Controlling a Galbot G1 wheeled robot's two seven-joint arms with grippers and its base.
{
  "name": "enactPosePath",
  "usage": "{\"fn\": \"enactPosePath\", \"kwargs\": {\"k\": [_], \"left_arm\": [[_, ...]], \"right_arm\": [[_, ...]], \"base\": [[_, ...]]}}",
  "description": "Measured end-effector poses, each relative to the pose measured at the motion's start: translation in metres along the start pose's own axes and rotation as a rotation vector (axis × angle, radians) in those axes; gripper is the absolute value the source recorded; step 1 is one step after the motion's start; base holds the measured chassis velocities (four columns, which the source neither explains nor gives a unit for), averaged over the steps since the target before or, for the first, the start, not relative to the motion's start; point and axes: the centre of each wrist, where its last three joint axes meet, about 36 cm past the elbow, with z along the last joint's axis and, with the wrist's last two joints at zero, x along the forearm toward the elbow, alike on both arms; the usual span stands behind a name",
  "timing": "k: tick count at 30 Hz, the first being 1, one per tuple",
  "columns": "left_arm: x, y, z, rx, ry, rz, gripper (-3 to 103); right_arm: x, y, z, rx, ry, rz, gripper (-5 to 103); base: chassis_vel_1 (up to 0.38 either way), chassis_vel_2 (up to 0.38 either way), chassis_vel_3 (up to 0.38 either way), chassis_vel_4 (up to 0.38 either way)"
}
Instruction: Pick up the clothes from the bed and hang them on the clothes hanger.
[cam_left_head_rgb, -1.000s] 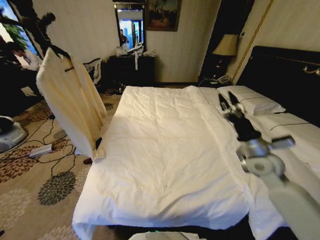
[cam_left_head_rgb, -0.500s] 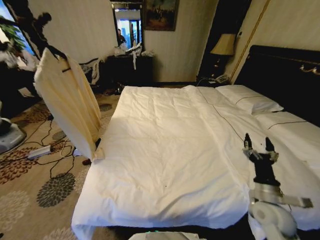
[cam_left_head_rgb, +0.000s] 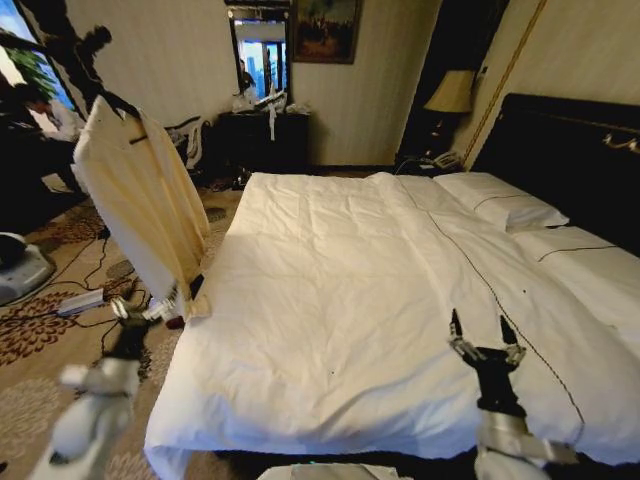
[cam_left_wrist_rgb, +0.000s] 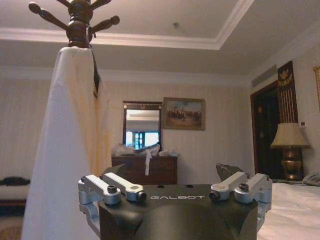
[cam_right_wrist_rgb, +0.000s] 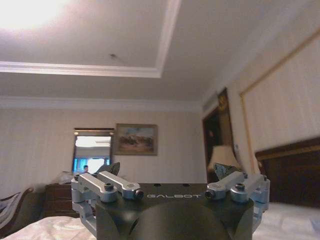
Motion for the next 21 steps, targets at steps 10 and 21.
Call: {"fn": "enactPosePath", "kwargs": {"k": [10,21], "left_arm": [[0.008,-0.038,-0.073,0.011,-0.072,0.014,100],[0.001,-0.056,-0.098,0.040,0.052,0.019,100]], "right_arm": [[-0.004,0.021,-0.082,0.089,0.017,-0.026,100],[-0.008,0.019,-0.092,0.074,0.105,-0.011,100]], "base": [[0.000,0.000,0.000,0.000],[0.000,0.000,0.000,0.000]]}}
